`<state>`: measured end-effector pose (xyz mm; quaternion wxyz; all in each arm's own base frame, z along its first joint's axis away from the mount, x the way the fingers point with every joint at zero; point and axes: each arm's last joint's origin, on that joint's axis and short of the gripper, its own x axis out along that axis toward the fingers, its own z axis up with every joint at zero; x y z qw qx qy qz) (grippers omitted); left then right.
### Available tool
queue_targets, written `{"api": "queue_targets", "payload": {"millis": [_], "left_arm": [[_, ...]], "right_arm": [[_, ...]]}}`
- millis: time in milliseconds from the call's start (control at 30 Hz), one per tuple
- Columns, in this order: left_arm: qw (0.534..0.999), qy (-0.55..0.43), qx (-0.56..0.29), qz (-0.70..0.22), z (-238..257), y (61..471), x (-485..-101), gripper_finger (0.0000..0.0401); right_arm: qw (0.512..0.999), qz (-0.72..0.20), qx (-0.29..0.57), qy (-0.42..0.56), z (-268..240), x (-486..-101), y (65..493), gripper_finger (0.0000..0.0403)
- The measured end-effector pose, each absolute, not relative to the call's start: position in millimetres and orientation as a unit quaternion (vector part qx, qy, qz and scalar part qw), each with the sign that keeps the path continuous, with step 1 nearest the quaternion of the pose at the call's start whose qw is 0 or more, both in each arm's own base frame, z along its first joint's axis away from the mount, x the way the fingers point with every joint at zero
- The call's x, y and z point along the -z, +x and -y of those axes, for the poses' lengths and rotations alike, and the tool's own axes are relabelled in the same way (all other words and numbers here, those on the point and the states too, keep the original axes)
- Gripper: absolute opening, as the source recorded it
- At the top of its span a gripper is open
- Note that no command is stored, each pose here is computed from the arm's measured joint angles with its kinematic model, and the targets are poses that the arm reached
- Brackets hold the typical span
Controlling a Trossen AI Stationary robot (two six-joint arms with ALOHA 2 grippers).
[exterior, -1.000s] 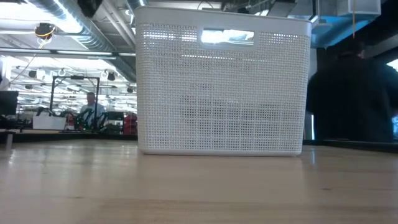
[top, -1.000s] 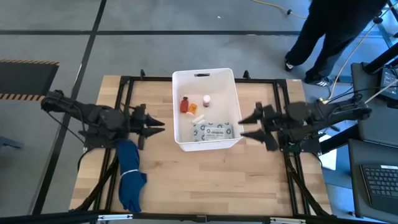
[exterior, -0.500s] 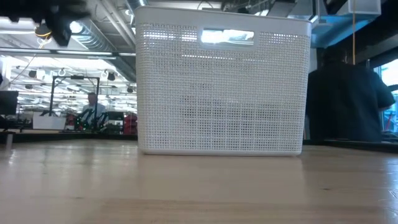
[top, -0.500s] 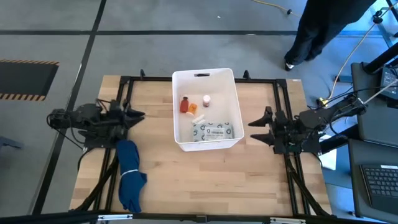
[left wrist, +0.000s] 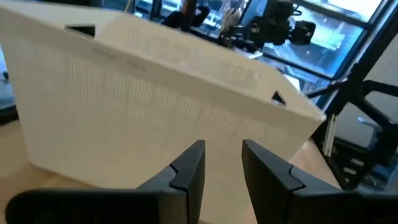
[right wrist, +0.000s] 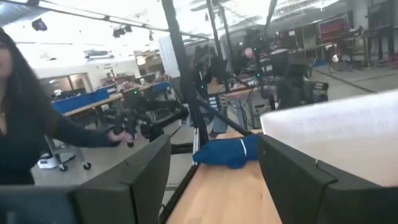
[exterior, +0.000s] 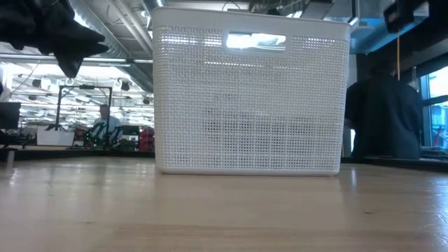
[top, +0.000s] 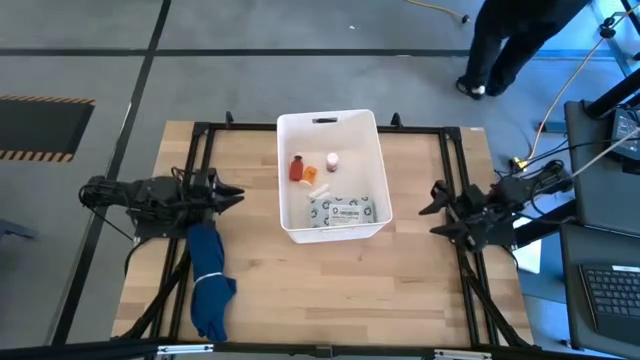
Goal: Pick & place medical supplies in basket/bin
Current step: Return to Home Position
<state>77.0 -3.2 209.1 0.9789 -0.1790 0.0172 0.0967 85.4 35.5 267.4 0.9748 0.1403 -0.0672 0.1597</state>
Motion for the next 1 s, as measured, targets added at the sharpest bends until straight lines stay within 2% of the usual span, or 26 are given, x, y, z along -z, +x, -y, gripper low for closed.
{"api": "queue_targets", "payload": {"millis": [167,267,400,600,733,867,1000], "left_arm": [[0.976,-0.188,-0.107,-0.017,3,77,-208,0.0101],[0.976,-0.189,-0.106,-0.012,2,76,-211,0.0101],[0.975,-0.186,-0.124,-0.014,1,76,-210,0.0101],[0.973,-0.184,-0.139,-0.014,-1,76,-209,0.0101],[0.972,-0.181,-0.149,-0.020,-3,76,-208,0.0101],[0.970,-0.182,-0.157,-0.035,-4,75,-205,0.0101],[0.971,-0.185,-0.150,-0.035,-3,76,-205,0.0101]], "right_arm": [[0.975,0.105,-0.130,0.148,-26,-233,75,0.0241],[0.981,0.087,-0.112,0.135,-26,-220,79,0.0241],[0.985,0.062,-0.078,0.139,-22,-215,81,0.0241],[0.994,0.073,-0.017,0.078,-12,-217,82,0.0241],[0.995,0.061,0.031,0.074,-4,-214,84,0.0241],[0.995,0.042,0.040,0.081,0,-204,87,0.0241],[0.994,0.070,0.029,0.080,0,-192,92,0.0241]]}}
